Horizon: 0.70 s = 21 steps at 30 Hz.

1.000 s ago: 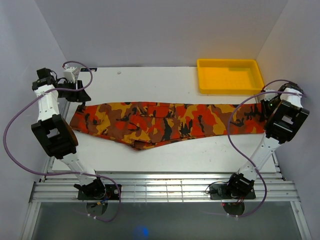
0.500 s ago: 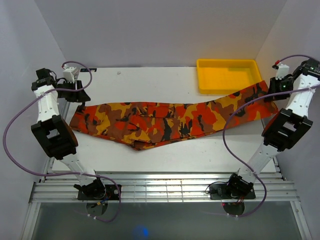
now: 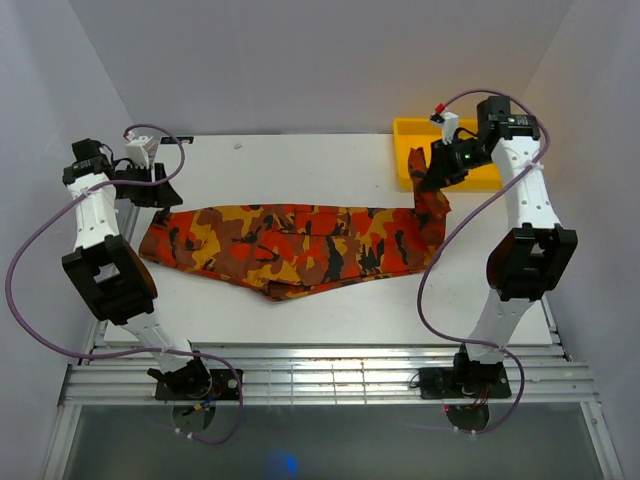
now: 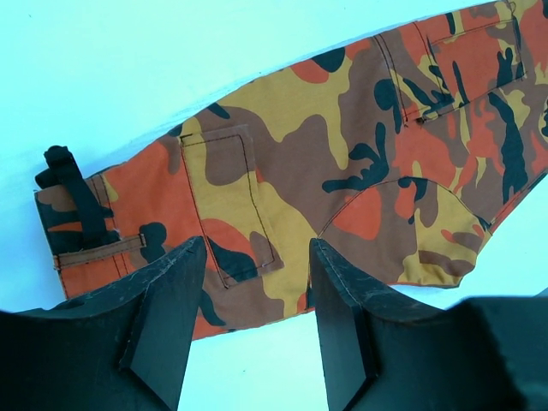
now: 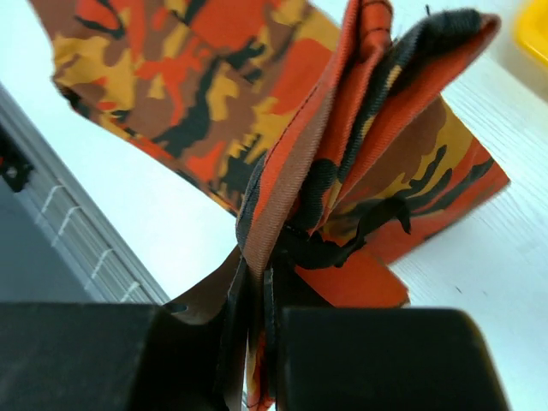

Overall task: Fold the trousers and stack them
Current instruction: Fold the trousers

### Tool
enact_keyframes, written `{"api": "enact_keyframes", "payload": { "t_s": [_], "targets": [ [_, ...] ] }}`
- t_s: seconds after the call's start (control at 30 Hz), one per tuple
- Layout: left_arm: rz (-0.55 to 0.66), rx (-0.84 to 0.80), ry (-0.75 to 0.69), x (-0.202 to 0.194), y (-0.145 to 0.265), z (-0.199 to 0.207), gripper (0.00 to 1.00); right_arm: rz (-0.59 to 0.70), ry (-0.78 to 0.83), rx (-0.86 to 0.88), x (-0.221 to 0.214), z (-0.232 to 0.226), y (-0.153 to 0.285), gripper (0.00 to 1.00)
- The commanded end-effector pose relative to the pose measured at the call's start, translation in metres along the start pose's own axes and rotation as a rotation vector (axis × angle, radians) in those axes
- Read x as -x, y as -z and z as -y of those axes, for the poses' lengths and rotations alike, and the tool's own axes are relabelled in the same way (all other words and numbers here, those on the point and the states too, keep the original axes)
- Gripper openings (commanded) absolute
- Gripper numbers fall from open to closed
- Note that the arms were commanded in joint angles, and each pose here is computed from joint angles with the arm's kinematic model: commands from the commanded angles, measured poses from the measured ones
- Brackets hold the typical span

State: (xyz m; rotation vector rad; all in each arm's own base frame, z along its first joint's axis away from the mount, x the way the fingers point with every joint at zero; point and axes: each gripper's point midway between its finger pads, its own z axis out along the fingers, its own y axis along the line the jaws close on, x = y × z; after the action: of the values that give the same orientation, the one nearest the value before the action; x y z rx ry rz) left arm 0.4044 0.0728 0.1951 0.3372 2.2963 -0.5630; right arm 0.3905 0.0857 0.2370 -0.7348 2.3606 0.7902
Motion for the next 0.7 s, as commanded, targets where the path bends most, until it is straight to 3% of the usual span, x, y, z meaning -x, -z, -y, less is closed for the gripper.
{"api": "enact_keyframes", "payload": {
  "t_s": [0.0, 0.27, 0.37, 0.43, 0.5, 0.53, 0.67],
  "targets": [
    [0.031, 0.009, -0.031, 0.011, 0.014, 0.014, 0.64, 0.069, 0.041, 0.134, 0.029, -0.049, -0.014, 0.08],
    [0.026, 0.010, 0.006, 0.005, 0.024, 0.024, 0.68, -0.079, 0.059, 0.183, 0.034, -0.096, -0.097, 0.08],
    [0.021, -0.003, 0.022, -0.002, 0.021, 0.028, 0.68, -0.060, 0.061, 0.180, 0.048, -0.103, -0.115, 0.08],
    [0.020, -0.004, 0.026, -0.004, 0.021, 0.029, 0.68, -0.054, -0.025, 0.224, 0.046, -0.110, -0.128, 0.08],
    [0.020, -0.004, 0.034, -0.004, 0.020, 0.028, 0.68, 0.040, -0.034, 0.270, 0.062, -0.117, -0.135, 0.08],
    [0.019, -0.006, 0.038, -0.004, 0.019, 0.028, 0.68, 0.028, -0.102, 0.282, 0.055, -0.119, -0.145, 0.08],
    [0.015, -0.002, 0.048, -0.006, 0.018, 0.026, 0.68, 0.029, -0.119, 0.286, 0.053, -0.143, -0.173, 0.08]
  ]
}}
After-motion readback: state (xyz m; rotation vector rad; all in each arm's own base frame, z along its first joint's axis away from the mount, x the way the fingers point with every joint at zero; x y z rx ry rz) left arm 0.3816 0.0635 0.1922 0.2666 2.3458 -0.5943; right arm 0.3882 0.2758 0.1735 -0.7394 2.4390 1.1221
